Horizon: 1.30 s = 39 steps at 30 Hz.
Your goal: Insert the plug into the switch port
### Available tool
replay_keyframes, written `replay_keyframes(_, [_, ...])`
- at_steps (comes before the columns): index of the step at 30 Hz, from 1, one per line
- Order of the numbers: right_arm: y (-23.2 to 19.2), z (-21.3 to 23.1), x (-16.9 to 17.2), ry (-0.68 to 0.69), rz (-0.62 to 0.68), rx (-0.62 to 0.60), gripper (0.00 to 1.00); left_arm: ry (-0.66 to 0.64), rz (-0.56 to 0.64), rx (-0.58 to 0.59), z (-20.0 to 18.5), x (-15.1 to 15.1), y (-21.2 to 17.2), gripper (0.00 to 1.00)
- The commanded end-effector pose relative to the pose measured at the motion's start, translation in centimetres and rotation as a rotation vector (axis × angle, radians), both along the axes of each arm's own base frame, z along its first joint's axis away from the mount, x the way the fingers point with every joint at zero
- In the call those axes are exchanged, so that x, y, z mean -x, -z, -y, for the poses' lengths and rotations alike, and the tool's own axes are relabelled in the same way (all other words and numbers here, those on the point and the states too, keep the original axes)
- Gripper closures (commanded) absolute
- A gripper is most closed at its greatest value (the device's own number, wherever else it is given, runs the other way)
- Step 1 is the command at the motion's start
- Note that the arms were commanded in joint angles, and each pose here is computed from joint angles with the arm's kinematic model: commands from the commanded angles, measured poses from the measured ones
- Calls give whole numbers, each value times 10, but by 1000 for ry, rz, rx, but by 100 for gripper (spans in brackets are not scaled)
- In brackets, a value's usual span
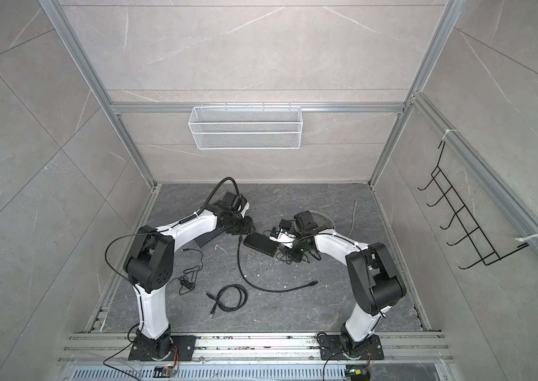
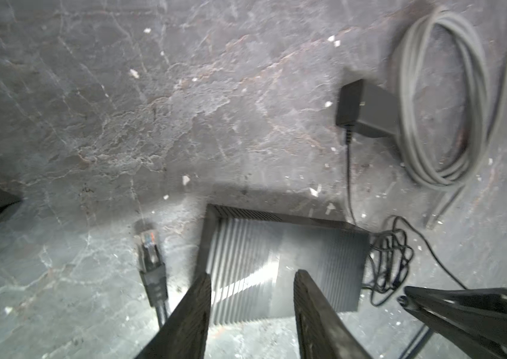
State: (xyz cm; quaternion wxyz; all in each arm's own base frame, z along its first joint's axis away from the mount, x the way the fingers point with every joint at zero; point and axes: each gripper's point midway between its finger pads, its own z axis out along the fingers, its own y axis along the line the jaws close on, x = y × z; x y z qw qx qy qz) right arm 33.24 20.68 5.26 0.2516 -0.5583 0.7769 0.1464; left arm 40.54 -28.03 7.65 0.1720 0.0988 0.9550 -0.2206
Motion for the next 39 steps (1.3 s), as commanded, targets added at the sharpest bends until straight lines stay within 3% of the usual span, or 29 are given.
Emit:
replay_keyframes(1, [10,0,-15,-48,77,48,93,49,2,36,8,-7,-9,53])
replay_keyframes(15, [35,2,-14,-150,110,173,94,112,-51,45,15,-16,5,53])
replay_keyframes(28, [35,-10,-7,-166,138,133,94,157,-122,62,16,-5,15,54])
replay_keyframes(39, [31,-11,2,-188,139,114,95,164,-113,52,18,-12,18,55])
